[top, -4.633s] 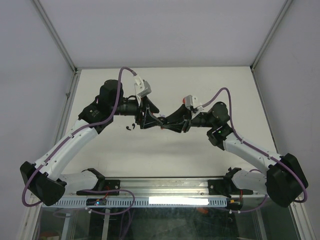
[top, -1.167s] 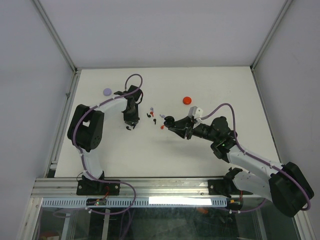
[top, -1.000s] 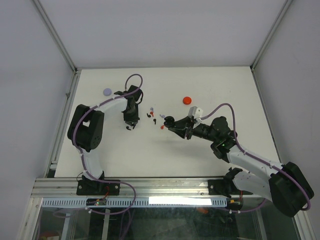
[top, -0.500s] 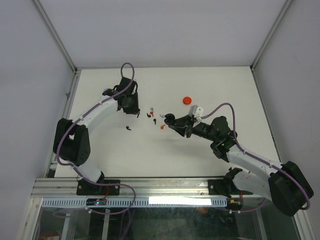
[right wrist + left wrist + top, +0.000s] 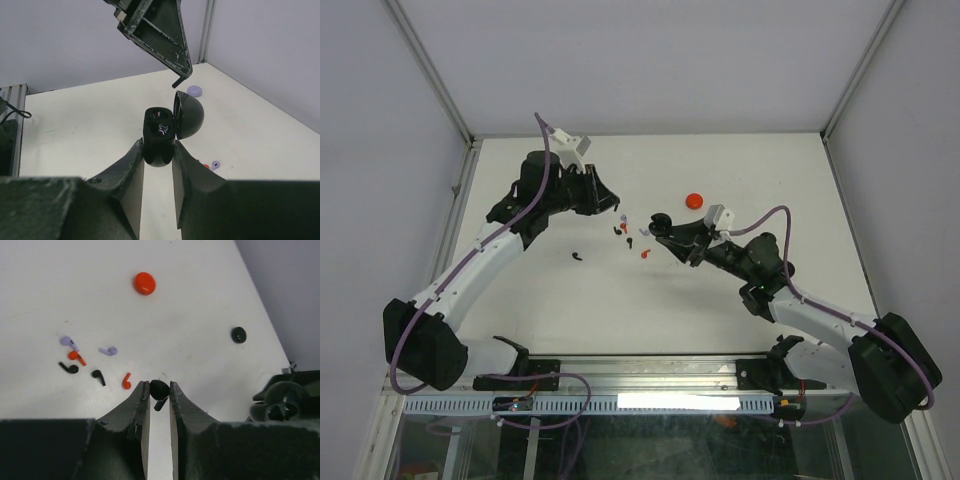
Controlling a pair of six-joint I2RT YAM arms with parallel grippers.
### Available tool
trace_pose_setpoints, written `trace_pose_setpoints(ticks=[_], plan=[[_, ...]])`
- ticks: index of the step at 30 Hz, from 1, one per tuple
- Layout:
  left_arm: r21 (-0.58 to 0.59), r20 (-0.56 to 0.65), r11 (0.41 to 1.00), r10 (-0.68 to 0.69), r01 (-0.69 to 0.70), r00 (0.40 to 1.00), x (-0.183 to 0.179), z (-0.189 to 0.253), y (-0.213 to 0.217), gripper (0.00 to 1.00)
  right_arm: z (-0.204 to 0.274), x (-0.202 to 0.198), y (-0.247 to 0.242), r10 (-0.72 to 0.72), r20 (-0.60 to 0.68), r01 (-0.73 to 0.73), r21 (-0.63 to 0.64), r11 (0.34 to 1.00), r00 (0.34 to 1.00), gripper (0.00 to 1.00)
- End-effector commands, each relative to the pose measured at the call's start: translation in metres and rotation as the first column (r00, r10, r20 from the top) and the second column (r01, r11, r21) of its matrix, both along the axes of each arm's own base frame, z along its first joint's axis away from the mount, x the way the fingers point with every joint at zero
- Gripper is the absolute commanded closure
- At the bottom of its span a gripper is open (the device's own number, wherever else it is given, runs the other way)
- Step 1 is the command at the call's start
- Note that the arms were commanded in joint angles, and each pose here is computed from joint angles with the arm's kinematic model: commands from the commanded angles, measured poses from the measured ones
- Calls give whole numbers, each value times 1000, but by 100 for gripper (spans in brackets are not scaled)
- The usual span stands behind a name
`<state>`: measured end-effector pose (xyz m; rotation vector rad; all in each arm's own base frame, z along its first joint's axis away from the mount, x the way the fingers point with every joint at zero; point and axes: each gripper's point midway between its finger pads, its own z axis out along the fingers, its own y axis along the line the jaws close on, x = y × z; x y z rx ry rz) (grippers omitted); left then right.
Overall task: Insert the wireless bluetooth earbuds into the charging case
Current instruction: Place the earbud in the charging case.
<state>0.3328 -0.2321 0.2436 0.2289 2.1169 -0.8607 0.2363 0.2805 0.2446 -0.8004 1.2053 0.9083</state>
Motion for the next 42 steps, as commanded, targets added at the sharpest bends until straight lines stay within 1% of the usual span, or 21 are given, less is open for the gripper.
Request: trace_pose_setpoints(ticks=[1,5,9,12,16,19,30,39,42], plan=[[-158,281,961,-178,229,943,-27,79,-25,93,53,-2,3,7,161,-26,119,993,987,100],[-196,408,917,-245,347,879,-52,113,-31,90,61,-6,11,58,195,-82,115,990,979,100],[-202,493,882,-285,427,822,-75,136,-31,89,73,-6,16,79,214,-110,137,984,974,100],[-203,534,855,-312,478,786,-89,143,-35,86,79,-6,18,85,224,-120,151,981,971,100],[-194,560,821,-357,537,748,-102,145,-46,86,85,-8,25,108,230,-148,163,975,967,100],[-189,597,808,-357,558,718,-109,149,-52,87,88,-9,29,122,232,-164,170,972,965,100],[-161,609,790,-393,592,689,-110,136,-69,90,90,-15,31,139,231,-185,193,964,963,100],[-137,599,798,-405,587,691,-107,125,-74,91,90,-17,30,142,230,-189,194,963,963,100],[-132,586,805,-408,579,701,-105,119,-74,91,90,-17,29,139,229,-185,196,963,963,100]])
